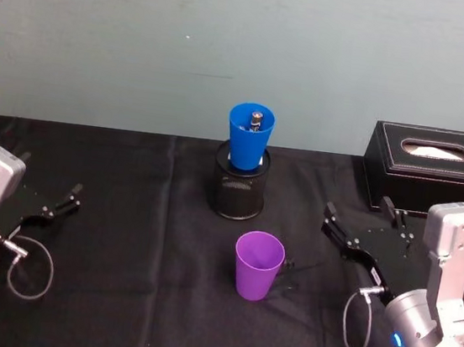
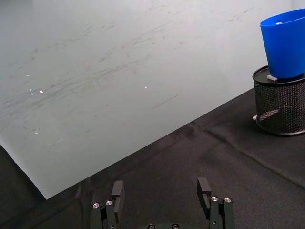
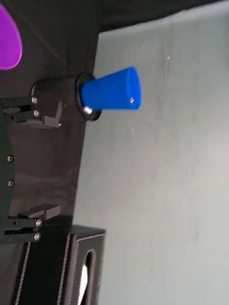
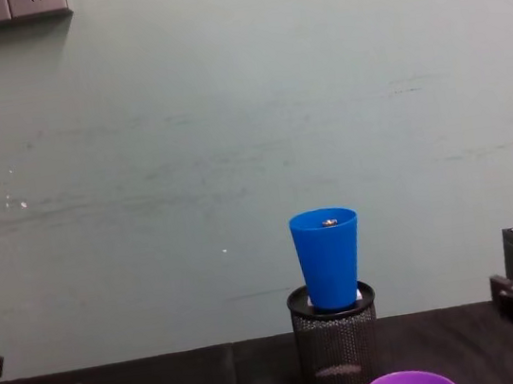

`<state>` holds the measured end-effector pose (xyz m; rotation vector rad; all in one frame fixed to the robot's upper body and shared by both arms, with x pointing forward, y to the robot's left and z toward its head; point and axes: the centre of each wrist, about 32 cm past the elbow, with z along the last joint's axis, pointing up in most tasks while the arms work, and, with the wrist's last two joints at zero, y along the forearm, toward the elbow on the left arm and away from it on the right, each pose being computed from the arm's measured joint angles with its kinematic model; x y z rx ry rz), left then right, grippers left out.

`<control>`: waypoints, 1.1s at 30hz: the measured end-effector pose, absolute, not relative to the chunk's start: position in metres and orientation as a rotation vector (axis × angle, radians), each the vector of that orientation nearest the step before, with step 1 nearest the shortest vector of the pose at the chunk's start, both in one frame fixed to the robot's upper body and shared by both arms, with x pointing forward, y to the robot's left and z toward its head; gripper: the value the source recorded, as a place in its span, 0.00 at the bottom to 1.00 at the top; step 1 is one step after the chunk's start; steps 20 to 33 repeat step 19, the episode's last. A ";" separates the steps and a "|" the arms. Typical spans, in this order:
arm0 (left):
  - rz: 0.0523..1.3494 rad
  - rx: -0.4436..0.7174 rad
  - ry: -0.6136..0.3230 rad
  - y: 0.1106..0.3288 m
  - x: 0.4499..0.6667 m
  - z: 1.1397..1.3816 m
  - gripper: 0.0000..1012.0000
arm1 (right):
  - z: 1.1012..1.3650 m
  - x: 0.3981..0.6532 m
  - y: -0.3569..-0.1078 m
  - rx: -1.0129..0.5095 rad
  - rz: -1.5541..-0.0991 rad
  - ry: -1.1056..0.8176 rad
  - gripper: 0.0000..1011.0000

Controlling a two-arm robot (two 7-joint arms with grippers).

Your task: Pick up one cup with a gripper and tap it against the other cup.

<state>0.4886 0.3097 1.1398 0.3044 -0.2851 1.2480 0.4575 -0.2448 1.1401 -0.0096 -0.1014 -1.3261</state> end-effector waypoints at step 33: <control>1.248 0.304 -0.285 0.310 0.489 1.140 0.99 | 1.135 0.458 -0.246 -0.024 -1.328 -0.088 0.99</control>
